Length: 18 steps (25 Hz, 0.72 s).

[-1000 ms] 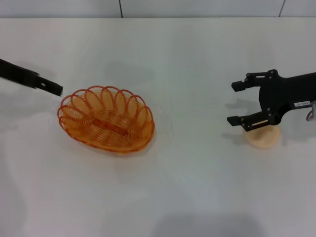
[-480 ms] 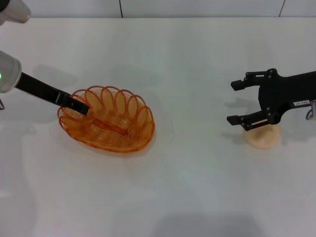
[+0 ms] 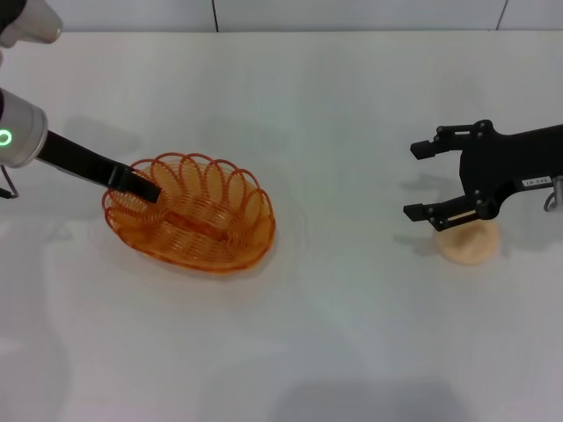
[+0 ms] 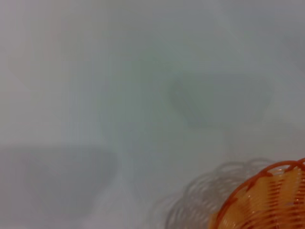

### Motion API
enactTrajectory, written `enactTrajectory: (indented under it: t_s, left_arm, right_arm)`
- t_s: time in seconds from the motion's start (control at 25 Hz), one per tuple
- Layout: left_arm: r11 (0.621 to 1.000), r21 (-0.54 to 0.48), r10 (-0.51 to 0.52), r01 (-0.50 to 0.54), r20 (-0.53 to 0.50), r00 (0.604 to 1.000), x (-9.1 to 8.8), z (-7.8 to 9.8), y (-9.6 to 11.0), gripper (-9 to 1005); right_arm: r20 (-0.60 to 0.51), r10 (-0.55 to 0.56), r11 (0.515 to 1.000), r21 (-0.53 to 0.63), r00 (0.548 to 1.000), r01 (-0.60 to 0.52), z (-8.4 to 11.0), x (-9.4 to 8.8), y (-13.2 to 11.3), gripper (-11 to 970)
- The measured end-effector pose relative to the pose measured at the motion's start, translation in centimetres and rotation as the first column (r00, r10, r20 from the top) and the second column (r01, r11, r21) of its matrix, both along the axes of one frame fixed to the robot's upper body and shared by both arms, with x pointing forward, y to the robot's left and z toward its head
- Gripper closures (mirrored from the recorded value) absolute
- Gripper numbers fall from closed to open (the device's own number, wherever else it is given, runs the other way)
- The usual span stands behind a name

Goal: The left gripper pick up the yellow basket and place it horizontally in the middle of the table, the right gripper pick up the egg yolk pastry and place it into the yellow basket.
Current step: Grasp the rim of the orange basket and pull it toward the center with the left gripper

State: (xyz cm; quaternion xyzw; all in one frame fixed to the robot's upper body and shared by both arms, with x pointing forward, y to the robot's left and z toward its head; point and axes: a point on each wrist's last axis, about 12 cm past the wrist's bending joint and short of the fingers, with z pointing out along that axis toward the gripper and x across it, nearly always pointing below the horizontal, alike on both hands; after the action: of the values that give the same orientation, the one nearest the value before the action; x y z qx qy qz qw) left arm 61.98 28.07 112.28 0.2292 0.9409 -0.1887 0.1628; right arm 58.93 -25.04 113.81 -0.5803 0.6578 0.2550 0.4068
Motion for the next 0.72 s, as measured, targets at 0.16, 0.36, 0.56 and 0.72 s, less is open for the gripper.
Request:
enactTrajectory:
  t_s: [0.16,0.36,0.56,0.72]
  left_arm:
    - [1.0,-0.005,0.004,-0.004,-0.003,1.0,0.0,0.0,-0.1,444]
    - [1.0,-0.013,-0.004,0.004,-0.009,1.0,-0.1,-0.1,-0.6,619]
    - [1.0,-0.02,-0.011,0.01,-0.016,1.0,-0.3,-0.1,-0.8,803]
    - [0.999,-0.048,-0.017,0.015,-0.028,0.999,-0.5,0.3,-1.2,908]
  right_arm:
    - [0.007,-0.01,1.0,-0.002,1.0,0.01,0.0,0.1,0.0,90]
    - [0.012,-0.017,1.0,-0.004,1.0,0.017,0.0,0.2,-0.1,91]
    - [0.012,-0.018,1.0,-0.003,1.0,0.018,0.0,0.2,-0.1,90]
    - [0.011,-0.022,1.0,0.0,1.0,0.022,-0.1,0.2,-0.2,90]
